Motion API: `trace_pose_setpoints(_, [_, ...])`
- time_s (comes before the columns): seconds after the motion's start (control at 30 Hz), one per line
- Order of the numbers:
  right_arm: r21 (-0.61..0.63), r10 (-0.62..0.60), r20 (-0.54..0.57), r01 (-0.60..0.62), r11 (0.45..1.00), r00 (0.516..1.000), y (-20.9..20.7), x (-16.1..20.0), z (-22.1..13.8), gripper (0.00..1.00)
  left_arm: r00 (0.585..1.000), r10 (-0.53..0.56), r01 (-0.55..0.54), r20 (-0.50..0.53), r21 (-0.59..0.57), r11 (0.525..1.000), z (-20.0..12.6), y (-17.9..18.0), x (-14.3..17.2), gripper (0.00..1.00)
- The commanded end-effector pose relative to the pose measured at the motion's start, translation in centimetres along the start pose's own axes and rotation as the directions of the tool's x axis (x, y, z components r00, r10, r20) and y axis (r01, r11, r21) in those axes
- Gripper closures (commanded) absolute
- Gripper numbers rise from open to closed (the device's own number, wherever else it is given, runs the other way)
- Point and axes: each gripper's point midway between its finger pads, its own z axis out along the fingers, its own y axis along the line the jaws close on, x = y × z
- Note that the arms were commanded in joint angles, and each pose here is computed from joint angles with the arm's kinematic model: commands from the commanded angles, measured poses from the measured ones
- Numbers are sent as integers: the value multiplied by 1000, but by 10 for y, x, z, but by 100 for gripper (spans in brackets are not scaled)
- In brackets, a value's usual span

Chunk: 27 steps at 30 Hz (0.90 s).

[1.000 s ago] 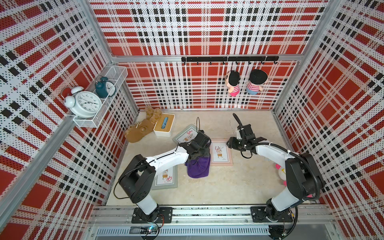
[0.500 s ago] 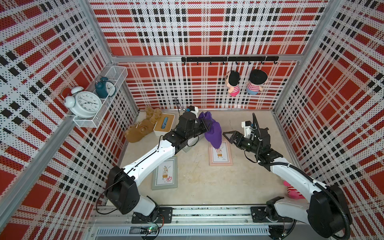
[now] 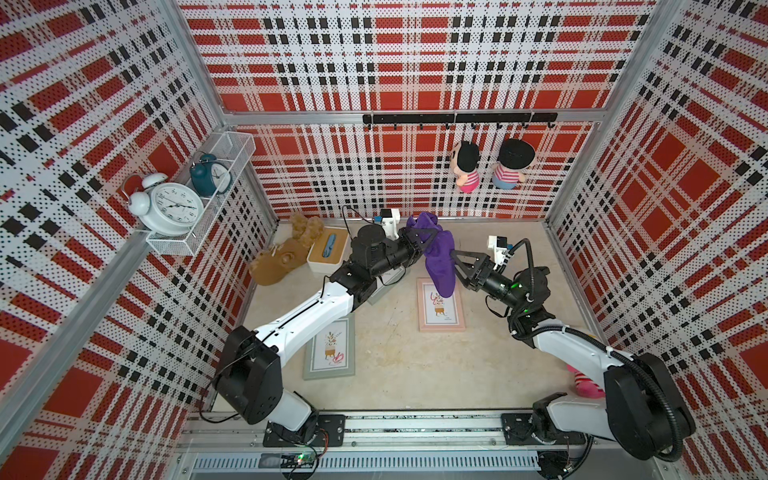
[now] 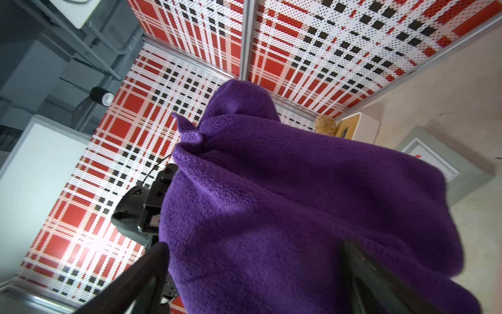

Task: Wipe the picture frame with a cloth
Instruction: Adjust the cleaning item.

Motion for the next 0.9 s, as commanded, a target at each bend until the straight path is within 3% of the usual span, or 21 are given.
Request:
trace_pose_setpoints(0.0, [-168, 45, -12, -47, 985, 999, 34, 2, 3, 0, 999, -51, 52, -16, 107, 993, 2, -19, 2, 100])
trace_pose_setpoints(0.27, [-244, 128, -76, -143, 959, 989, 50, 10, 20, 0, 996, -84, 87, -34, 95, 992, 17, -1, 8, 100])
trace_pose_setpoints(0.43, [-192, 94, -25, -97, 977, 995, 54, -2, 18, 10, 996, -86, 87, -17, 52, 995, 14, 20, 9, 100])
trace_pose_setpoints(0.73, [-62, 38, 8, -38, 997, 999, 49, -15, 22, 45, 996, -69, 71, -53, 36, 997, 8, 27, 24, 100])
trace_pose_setpoints(0.83, [-18, 37, 5, -37, 999, 999, 40, -16, 25, 72, 997, -60, 62, -52, 33, 998, 5, 28, 24, 99])
trace_pose_setpoints(0.87, [0, 26, 10, -26, 1000, 1000, 37, -17, 25, 81, 997, -57, 59, -49, 28, 998, 4, 30, 23, 93])
